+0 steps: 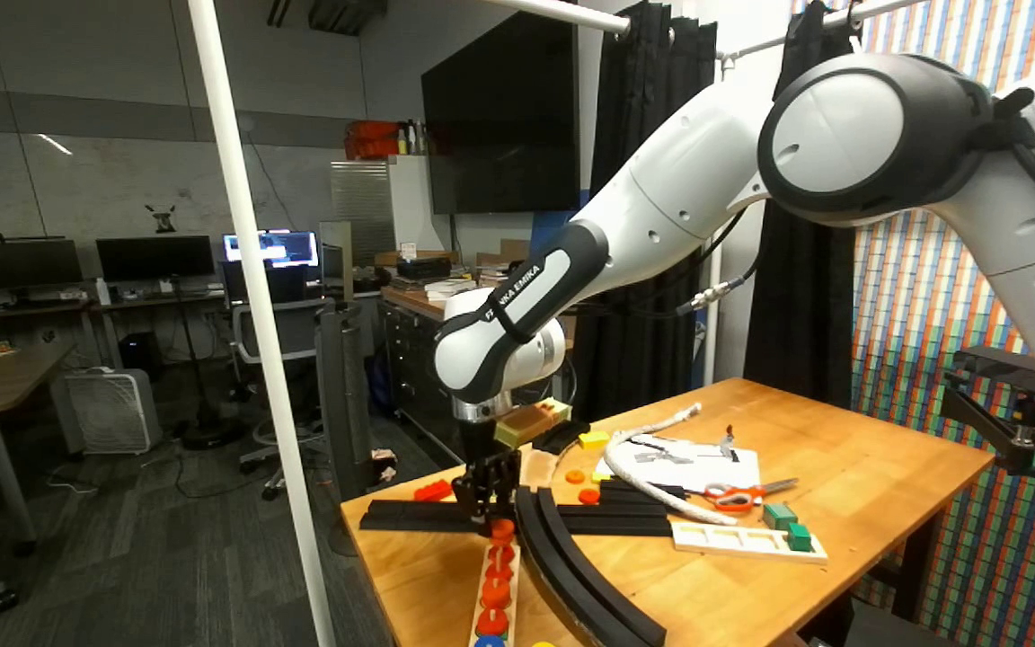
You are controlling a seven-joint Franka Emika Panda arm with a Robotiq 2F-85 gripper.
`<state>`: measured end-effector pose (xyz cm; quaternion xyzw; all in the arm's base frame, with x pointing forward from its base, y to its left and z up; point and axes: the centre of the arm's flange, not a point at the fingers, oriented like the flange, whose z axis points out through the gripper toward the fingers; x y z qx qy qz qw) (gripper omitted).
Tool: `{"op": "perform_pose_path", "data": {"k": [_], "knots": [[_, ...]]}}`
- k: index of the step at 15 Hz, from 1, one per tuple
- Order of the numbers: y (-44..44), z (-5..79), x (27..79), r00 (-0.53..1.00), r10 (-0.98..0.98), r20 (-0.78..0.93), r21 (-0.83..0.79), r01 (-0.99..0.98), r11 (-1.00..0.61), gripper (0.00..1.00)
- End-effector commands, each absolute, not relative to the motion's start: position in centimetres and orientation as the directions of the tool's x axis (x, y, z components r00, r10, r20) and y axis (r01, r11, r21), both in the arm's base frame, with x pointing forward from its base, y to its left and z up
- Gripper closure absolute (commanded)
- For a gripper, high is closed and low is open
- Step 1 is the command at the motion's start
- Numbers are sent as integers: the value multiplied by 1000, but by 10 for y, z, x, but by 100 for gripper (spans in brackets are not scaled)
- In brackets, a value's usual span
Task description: Take the orange coin from the table and put it on the rack, then take a different orange coin from the rack and put it on the table, and put a yellow one on top of the orange one on the rack
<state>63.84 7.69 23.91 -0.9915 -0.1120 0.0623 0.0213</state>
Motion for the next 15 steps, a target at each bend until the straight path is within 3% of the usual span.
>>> {"op": "perform_pose_path", "data": {"k": [1, 4, 15], "knots": [[76, 235, 643, 969, 211, -130, -69, 203, -977, 19], [74, 231, 643, 969, 207, -138, -72, 199, -977, 0], [98, 267, 603, 984, 139, -108, 27, 143, -989, 0]]}}
